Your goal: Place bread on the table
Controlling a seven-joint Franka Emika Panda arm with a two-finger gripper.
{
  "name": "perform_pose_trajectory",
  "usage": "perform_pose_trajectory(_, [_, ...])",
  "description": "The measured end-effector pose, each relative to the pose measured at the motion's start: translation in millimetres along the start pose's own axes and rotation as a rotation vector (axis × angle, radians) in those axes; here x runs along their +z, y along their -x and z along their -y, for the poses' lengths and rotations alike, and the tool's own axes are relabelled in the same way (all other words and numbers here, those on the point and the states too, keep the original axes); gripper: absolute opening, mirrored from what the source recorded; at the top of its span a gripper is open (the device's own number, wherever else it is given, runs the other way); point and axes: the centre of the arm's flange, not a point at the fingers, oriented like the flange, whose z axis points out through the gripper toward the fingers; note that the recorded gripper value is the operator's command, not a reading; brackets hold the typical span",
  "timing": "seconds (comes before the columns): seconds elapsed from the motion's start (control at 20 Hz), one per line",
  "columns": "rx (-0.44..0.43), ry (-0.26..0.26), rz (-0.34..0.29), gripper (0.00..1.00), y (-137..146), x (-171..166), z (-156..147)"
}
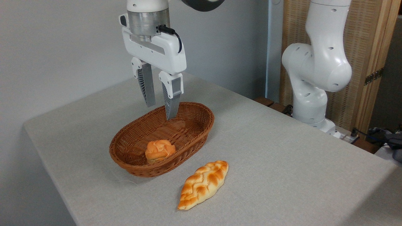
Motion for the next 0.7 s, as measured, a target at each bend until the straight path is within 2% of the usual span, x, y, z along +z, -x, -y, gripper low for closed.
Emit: perform_pose_trajectory(0.7, [-0.001, 0.011, 0.018, 1.00, 2.2, 1.8, -0.9])
